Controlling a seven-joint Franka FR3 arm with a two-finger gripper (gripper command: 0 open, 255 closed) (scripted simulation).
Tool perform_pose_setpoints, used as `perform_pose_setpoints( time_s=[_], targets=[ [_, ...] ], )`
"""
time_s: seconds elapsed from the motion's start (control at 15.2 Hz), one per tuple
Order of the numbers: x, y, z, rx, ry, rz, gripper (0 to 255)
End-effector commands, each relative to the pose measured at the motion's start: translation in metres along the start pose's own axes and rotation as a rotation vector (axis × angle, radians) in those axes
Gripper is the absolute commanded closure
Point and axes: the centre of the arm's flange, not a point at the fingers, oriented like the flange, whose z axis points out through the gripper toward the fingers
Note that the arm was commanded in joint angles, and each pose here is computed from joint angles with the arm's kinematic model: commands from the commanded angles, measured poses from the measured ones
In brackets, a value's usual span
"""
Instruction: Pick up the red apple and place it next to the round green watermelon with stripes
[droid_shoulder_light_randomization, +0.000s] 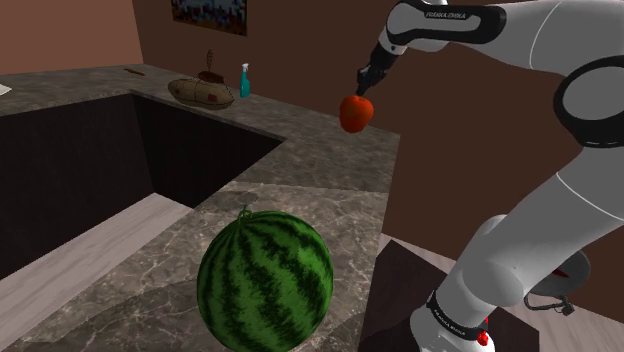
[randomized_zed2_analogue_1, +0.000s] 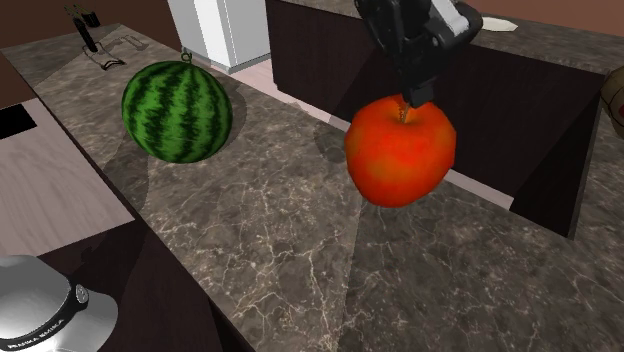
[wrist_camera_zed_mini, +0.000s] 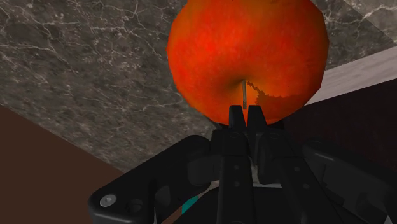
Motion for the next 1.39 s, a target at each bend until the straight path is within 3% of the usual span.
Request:
perform_pose_setpoints(
  time_s=[0.0,0.99,1.32],
  targets=[
    [0.006,-0.001,-0.009,0.0,0.0,0.0,255],
    [0.038,0.001,-0.08,0.0,0.0,0.0,255],
    [0.029,-0.064,-0.086,0.0,0.0,0.0,255]
  ],
)
